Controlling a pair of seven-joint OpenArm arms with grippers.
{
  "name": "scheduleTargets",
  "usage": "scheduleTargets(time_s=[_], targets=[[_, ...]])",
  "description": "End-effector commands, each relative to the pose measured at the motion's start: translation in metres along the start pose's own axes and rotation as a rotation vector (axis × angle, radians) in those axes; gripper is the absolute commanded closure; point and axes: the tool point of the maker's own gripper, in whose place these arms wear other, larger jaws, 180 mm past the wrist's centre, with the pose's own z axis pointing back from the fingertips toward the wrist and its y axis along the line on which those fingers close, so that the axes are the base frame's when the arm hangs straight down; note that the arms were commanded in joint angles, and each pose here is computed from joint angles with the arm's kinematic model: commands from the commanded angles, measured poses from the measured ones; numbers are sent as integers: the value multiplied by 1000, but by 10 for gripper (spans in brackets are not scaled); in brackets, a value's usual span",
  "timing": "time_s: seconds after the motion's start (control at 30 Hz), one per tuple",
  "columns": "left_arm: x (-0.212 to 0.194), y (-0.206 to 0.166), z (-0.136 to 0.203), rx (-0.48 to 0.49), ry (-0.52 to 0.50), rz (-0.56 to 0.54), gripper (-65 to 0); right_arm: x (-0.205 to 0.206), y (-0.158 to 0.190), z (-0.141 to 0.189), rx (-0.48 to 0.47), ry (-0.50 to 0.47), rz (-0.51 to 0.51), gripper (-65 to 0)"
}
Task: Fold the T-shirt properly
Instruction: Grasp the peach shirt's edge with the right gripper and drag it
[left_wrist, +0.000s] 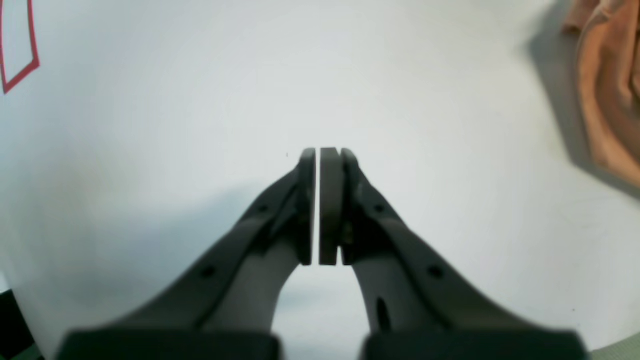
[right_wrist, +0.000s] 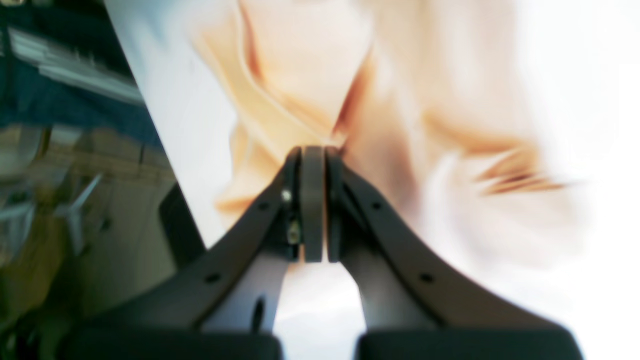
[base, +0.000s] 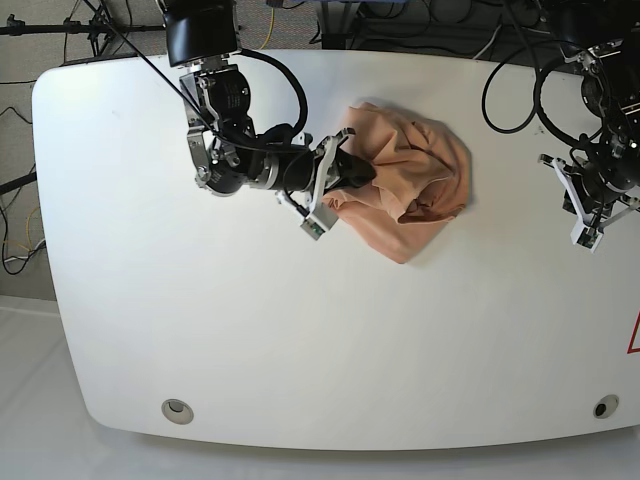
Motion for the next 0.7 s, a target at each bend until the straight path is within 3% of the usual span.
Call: scheduleTargets(time_s=[0.0, 0.33, 0.67], targets=[[11, 8, 6, 22, -37, -15, 0, 22, 2, -2, 25, -55, 25, 0], [12, 7, 6, 18, -39, -16, 0, 39, 6, -12, 48, -51, 69, 0], [12, 7, 6, 18, -39, -16, 0, 46, 39, -47, 143, -5, 93, 0]])
